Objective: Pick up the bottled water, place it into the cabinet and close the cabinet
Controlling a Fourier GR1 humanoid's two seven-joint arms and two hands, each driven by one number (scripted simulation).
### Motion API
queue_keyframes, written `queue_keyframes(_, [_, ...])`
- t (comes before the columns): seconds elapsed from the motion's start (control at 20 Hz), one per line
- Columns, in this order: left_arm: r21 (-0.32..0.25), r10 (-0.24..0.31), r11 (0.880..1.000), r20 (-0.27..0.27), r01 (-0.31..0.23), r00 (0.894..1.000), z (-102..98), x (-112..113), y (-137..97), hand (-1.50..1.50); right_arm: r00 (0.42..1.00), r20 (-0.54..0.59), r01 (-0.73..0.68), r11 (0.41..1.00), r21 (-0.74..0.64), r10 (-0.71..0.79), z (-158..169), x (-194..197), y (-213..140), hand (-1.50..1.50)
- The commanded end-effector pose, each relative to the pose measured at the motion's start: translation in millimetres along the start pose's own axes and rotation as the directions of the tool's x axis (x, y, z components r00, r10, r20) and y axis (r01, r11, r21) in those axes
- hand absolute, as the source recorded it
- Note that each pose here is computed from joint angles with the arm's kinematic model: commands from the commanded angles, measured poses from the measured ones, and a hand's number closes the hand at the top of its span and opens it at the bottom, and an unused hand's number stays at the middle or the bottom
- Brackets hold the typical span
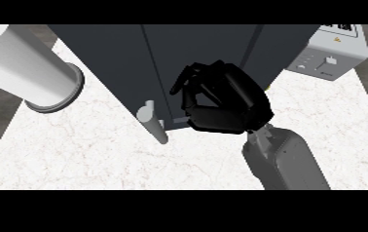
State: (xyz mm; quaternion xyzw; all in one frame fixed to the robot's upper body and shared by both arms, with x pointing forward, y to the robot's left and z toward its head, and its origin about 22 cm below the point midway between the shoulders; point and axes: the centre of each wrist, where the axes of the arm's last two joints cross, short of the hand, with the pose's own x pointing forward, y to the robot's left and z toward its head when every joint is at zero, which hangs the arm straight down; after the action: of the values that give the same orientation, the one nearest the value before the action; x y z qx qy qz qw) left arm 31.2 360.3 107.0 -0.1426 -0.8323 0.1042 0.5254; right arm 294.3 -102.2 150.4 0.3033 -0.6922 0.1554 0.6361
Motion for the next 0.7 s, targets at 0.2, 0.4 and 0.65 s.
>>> queue_keyframes(0.2, [0.002,-0.007,1.000,0.008,0.007,1.000,6.4,20.8,1.3,-1.50,1.000,0.005,-0.003,0.999,0.045,0.003,-51.4,23.6,-53.6,1.50])
queue_keyframes(0.4, [0.002,-0.004,1.000,0.008,0.004,1.000,8.3,15.1,5.2,-1.50,1.000,0.005,-0.016,0.996,0.083,0.016,-66.4,14.8,-54.6,1.50])
queue_keyframes(0.65, [-0.002,0.006,1.000,-0.005,-0.006,1.000,8.1,20.9,14.8,-1.50,0.999,-0.028,-0.021,0.996,0.087,0.024,-85.0,6.6,-41.5,1.50])
